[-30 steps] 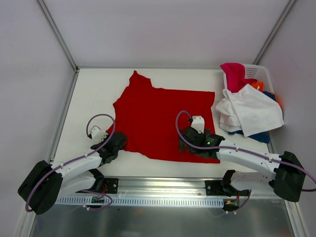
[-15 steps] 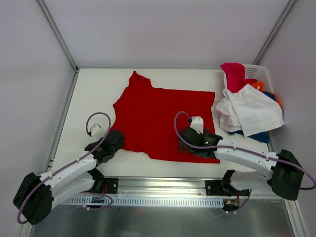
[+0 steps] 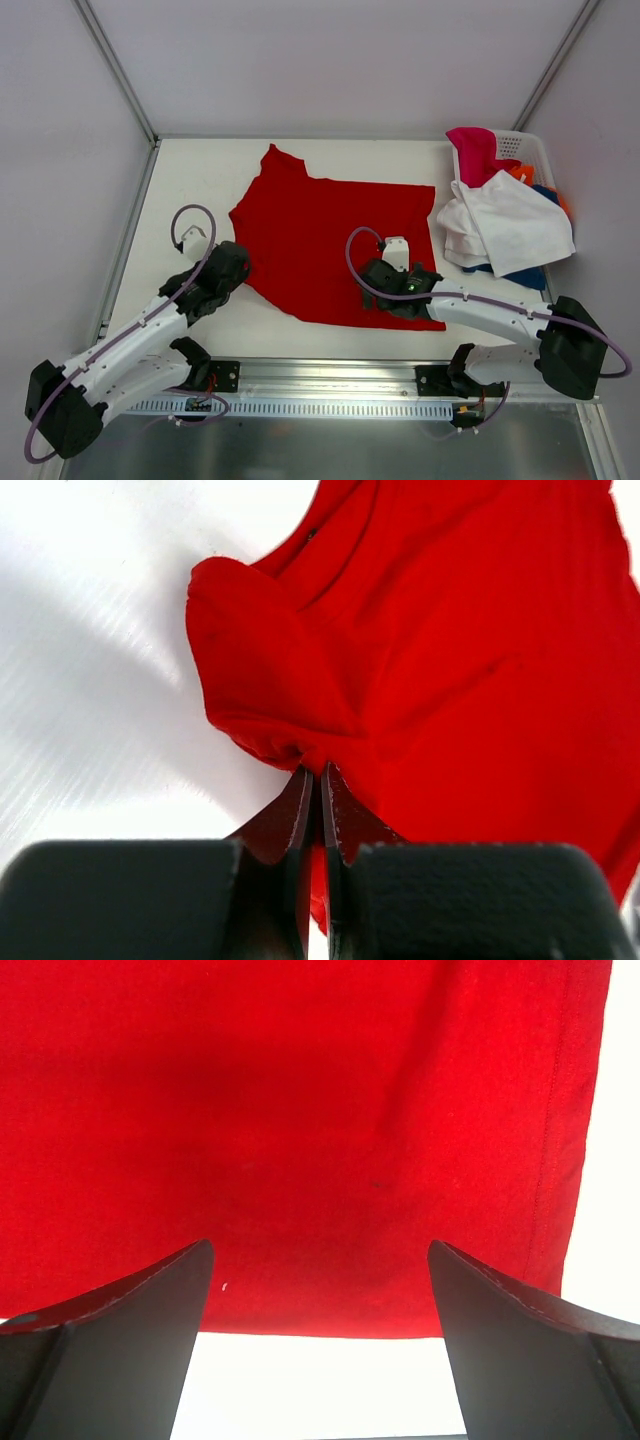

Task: Fold and stack the t-shirts
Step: Flatten the tshirt out

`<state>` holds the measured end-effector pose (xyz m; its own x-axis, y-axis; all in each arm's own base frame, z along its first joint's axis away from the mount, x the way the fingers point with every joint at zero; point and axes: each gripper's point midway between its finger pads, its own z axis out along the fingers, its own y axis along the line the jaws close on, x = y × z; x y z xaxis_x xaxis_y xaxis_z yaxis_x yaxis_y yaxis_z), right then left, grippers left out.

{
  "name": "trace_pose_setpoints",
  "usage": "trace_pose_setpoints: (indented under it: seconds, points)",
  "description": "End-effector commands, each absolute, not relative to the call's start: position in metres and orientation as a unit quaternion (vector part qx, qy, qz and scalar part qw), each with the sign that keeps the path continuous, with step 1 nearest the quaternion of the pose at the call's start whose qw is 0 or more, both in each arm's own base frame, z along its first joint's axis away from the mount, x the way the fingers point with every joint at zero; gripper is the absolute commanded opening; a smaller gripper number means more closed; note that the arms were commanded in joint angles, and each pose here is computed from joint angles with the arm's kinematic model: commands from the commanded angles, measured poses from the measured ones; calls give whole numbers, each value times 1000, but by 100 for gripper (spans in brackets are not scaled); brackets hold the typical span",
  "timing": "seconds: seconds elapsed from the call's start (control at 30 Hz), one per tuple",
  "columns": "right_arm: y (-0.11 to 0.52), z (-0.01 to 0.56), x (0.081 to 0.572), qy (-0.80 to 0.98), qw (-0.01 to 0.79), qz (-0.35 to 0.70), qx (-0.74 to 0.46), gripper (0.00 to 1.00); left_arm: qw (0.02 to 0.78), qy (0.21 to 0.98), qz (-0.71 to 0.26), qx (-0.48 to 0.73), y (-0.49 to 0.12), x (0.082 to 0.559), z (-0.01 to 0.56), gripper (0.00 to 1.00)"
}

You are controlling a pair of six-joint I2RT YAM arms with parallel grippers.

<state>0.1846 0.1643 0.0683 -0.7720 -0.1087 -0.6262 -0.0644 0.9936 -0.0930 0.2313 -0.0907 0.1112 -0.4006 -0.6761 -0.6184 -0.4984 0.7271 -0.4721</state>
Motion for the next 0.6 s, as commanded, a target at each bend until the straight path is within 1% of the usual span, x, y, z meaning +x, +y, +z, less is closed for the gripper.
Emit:
trace_pose_setpoints:
  seconds: [0.0, 0.13, 0.23, 0.27, 0.3, 0.33, 0.37, 0.4, 0.43, 0.47, 0.5, 0.53, 0.57]
  points:
    - [166, 72, 190, 936, 345, -40, -49, 93, 435, 835, -77, -329, -93, 246, 130, 0]
    - [170, 69, 192, 936, 344, -43, -55, 93, 449, 836, -44, -311, -103, 274, 145, 0]
    - [172, 66, 194, 936, 343, -45, -57, 93, 456, 844, -35, -281, -124, 304, 156, 0]
    - [172, 62, 194, 937, 340, -51, -61, 93, 461, 843, -38, -275, -138, 322, 163, 0]
    - [172, 61, 194, 937, 339, -53, -62, 93, 460, 849, -31, -259, -144, 331, 163, 0]
    - [173, 59, 195, 938, 337, -55, -66, 93, 446, 861, -11, -244, -153, 342, 148, 0]
    - [173, 56, 195, 938, 334, -60, -69, 93, 455, 860, -23, -230, -168, 360, 164, 0]
    - [173, 54, 195, 939, 332, -62, -72, 93, 452, 864, -19, -221, -175, 369, 162, 0]
    - [175, 54, 196, 938, 332, -61, -75, 93, 434, 877, 0, -206, -184, 381, 141, 0]
    - [175, 51, 196, 939, 330, -65, -77, 93, 440, 875, -12, -204, -195, 398, 150, 3]
    - [175, 50, 196, 938, 329, -69, -80, 93, 433, 879, -11, -199, -201, 407, 144, 30]
    - [175, 50, 197, 938, 329, -70, -82, 94, 409, 893, 6, -188, -206, 416, 115, 57]
    - [175, 50, 198, 937, 329, -74, -85, 94, 409, 894, -4, -183, -215, 432, 117, 80]
